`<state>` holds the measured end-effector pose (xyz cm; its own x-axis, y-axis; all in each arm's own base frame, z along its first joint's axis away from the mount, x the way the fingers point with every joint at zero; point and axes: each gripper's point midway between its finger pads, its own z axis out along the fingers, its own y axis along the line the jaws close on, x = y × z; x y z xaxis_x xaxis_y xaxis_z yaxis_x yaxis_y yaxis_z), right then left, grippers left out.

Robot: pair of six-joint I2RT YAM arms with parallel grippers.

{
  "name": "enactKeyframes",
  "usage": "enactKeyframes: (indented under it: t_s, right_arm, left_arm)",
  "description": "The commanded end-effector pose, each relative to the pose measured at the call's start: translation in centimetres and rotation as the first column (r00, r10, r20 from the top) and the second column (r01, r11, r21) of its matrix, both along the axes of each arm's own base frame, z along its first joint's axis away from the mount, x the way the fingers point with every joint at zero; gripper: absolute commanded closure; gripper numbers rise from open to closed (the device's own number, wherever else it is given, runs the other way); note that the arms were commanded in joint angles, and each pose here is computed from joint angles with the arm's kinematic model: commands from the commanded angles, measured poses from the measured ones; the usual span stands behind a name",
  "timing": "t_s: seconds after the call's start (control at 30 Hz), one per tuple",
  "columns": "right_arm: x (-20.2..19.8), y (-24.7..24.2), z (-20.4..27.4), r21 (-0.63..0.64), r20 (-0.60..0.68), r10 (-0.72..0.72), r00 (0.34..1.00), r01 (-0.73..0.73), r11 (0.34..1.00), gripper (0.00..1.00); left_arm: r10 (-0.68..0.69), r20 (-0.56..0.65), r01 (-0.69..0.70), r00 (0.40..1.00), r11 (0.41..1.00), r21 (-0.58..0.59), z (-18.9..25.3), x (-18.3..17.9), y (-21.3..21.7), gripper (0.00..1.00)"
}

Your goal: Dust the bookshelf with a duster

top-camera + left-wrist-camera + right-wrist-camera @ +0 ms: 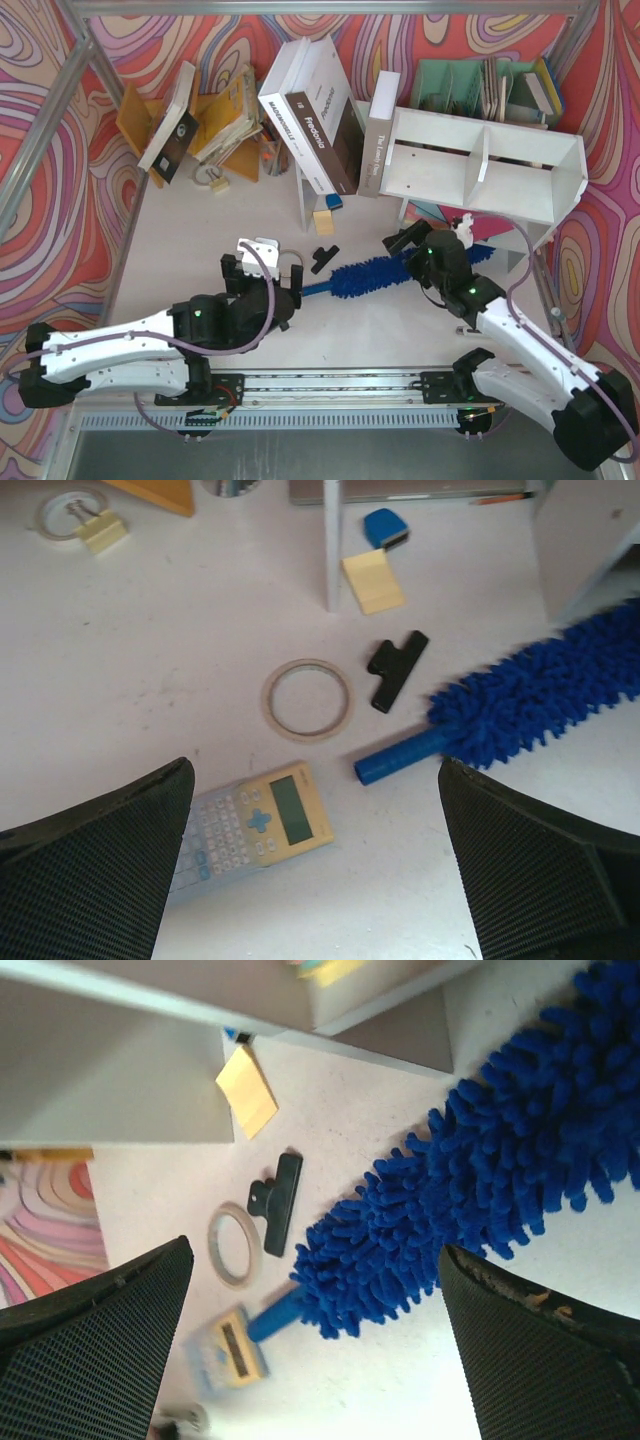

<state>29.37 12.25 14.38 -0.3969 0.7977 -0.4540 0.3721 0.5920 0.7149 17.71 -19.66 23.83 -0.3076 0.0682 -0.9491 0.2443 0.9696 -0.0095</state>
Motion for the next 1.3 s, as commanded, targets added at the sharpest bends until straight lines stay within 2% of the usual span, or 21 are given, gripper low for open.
enactKeyframes:
  t_s: [0.0, 0.17, 0.4, 0.57, 0.73, 0.87, 0.93, 1.1, 1.27]
  right_arm:
    - [-1.3, -0.5, 1.4, -0.283, 0.103, 0.249, 0.963, -0.212, 0.935, 0.01]
    - [-1.7, -0.9, 2.2, -0.424, 0.178, 0.355, 0.918, -0.254, 0.869, 0.01]
    - [-1.9, -2.4, 2.3, -0.596, 0.261, 0.429, 0.864, -0.205, 0.776, 0.01]
    - [-1.6, -4.8, 1.2, -0.692, 0.225, 0.389, 0.893, -0.134, 0.709, 0.01]
    - [-1.5, -6.4, -0.8, -0.72, 0.207, 0.32, 0.925, -0.078, 0.689, 0.01]
    - [-1.3, -7.7, -1.5, -0.756, 0.214, 0.285, 0.934, -0.027, 0.654, 0.01]
    - [-1.2, -8.1, -1.6, -0.765, 0.218, 0.265, 0.939, -0.004, 0.644, 0.01]
    - [-0.4, -9.2, -1.6, -0.791, 0.228, 0.217, 0.949, 0.051, 0.609, 0.01]
    - [0.2, -9.8, -2.3, -0.817, 0.216, 0.194, 0.957, 0.068, 0.572, 0.01]
  left_arm:
    - [0.109, 0.022, -0.111, 0.994, 0.992, 0.065, 0.0, 1.2, 2.3, 0.02]
    - [0.216, 0.05, -0.219, 0.975, 0.974, 0.065, 0.8, 2.5, 5.1, 0.02]
    - [0.385, 0.041, -0.387, 0.922, 0.916, 0.107, -0.8, 4.9, 10.0, 0.02]
    - [0.456, 0.123, -0.471, 0.881, 0.869, 0.151, -2.1, 6.5, 12.6, 0.02]
    - [0.575, 0.139, -0.591, 0.806, 0.794, 0.144, -3.9, 8.3, 16.6, 0.02]
    - [0.62, 0.16, -0.64, 0.768, 0.741, 0.205, -6.1, 9.5, 18.9, 0.02]
    - [0.617, 0.158, -0.636, 0.771, 0.733, 0.241, -8.1, 10.0, 19.8, 0.02]
    - [0.637, 0.169, -0.658, 0.752, 0.717, 0.229, -11.1, 11.4, 21.9, 0.02]
    - [0.596, 0.151, -0.613, 0.789, 0.747, 0.256, -14.3, 13.4, 22.5, 0.02]
